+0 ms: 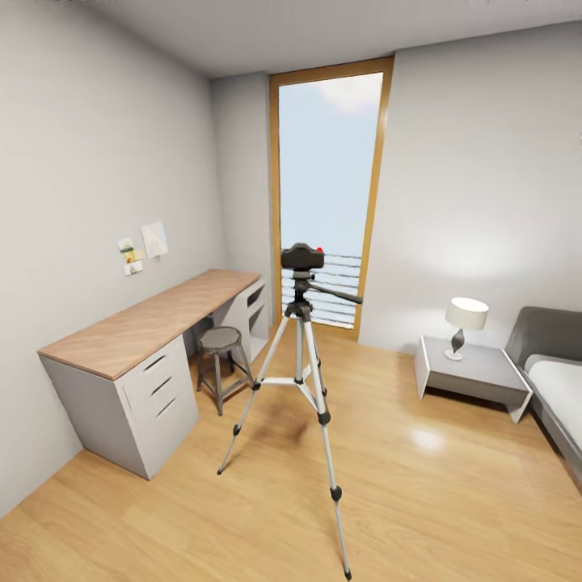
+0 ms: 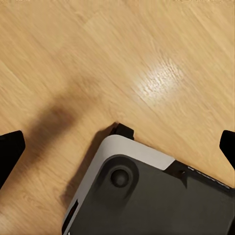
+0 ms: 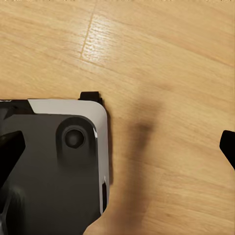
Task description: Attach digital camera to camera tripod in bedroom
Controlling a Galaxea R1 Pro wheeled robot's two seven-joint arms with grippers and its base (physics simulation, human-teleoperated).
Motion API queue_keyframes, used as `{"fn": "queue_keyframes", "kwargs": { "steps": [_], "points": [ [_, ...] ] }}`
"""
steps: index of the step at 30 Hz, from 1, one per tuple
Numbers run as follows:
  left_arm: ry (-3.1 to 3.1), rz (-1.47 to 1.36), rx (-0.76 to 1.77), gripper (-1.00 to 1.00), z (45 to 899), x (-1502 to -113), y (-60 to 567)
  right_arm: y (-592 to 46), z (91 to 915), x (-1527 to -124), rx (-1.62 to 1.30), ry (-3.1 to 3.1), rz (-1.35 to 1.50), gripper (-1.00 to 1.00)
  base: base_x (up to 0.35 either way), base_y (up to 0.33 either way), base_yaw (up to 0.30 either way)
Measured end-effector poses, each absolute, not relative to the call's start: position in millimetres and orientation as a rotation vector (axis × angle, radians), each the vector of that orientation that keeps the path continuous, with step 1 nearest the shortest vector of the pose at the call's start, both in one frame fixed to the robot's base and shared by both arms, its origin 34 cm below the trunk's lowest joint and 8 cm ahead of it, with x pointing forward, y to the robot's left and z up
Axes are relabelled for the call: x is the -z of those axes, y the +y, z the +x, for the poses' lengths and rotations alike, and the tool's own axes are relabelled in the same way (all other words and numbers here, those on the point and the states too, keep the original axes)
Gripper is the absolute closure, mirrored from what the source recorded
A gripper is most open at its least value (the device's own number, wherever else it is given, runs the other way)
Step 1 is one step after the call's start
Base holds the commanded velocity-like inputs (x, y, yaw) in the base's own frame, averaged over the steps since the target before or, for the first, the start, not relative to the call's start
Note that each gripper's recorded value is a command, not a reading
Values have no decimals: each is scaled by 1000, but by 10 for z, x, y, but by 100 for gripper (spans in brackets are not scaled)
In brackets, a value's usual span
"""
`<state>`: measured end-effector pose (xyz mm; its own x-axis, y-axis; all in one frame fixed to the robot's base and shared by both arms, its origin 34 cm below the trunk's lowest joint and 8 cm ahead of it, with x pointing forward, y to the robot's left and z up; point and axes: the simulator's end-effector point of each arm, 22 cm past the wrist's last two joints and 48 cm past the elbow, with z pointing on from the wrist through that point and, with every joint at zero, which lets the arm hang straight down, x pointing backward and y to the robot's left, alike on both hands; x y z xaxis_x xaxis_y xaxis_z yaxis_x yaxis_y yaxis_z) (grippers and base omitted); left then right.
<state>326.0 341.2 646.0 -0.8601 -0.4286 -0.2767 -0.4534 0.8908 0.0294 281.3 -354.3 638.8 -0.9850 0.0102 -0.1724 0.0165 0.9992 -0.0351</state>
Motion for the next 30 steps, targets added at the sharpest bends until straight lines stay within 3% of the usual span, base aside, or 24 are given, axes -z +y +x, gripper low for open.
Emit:
{"fn": "queue_keyframes", "kwargs": {
  "steps": [30],
  "points": [
    [2749, -659, -118, -100, 3429, -6569, 3412, -3547, 2987, -6475, 54, 2920, 21, -100, 0, 0, 0]
  ]
}}
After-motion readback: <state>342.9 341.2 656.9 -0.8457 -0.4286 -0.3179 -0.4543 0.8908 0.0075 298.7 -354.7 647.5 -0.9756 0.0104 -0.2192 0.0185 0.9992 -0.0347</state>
